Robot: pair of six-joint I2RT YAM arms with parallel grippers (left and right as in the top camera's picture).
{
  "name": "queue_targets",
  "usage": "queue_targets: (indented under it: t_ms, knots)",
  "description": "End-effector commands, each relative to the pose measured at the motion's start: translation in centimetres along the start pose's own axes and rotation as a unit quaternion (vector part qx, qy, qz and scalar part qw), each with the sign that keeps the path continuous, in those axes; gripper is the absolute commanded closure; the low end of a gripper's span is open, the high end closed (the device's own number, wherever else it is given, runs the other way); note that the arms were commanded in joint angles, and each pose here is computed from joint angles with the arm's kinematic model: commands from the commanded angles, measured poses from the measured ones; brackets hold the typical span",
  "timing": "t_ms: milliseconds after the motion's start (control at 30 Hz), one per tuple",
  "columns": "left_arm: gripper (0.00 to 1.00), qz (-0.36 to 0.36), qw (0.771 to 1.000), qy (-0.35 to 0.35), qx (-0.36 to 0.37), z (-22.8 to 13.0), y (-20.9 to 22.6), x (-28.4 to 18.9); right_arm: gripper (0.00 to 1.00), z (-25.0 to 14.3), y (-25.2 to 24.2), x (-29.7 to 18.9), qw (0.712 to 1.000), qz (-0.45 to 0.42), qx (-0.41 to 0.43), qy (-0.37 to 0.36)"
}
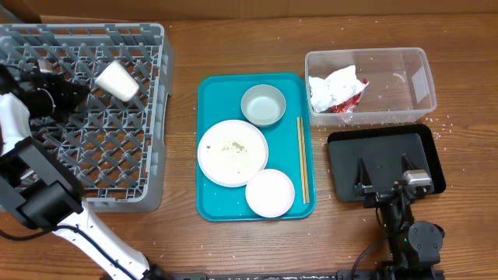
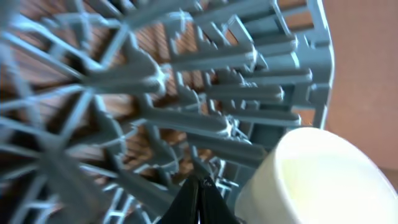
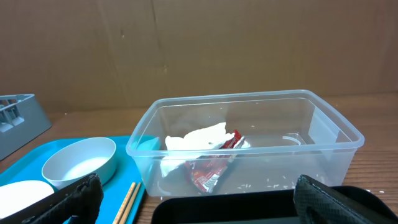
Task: Sort waste into correct bins and load items into the dishwasher
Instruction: 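Lift the paper cup off the saucer and carry it over the dish rack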
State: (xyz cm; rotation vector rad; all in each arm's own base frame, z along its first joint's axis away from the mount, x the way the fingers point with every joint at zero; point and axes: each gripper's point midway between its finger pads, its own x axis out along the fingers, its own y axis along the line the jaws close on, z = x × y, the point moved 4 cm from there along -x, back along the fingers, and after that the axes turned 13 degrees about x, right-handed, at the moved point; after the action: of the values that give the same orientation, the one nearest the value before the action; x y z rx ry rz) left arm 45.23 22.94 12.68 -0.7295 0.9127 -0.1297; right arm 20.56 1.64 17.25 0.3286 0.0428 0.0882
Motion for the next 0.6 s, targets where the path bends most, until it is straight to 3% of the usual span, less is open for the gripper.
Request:
queue_targets:
  t_ms: [0,167,267,333,467,567]
  knots:
    - [0.96,0.111,0.993,-0.035,-0.001,2.7,0.1,-3.9,0.0,-0.2,0.0,0.0,1.0,0.001,-0.002,-0.001]
    - [0.96,0.134,0.99,-0.042,0.025,3.7,-3.1,-6.3,0.0,-0.2,0.0,0.0,1.0,0.001,-0.002,-0.001]
    - [0.9,0.105,0.989,-0.042,0.096,3.8,-6.8,-6.6,0.0,-0.2,0.0,0.0,1.0,0.001,-0.002,-0.001]
    - [0.78,0.064,0.982,-0.038,0.174,3.7,-9.7,-6.1,0.0,-0.2,0.0,0.0,1.0,0.001,-0.002,-0.001]
    - [0.35,0.035,0.952,-0.015,0.304,2.6,-14.0,-3.8,0.0,-0.2,0.0,0.0,1.0,0.001,-0.002,-0.001]
    - [0.33,0.068,0.932,0.018,0.356,1.5,-15.3,-1.4,0.0,-0.2,0.0,0.0,1.0,0.001,-0.002,-0.001]
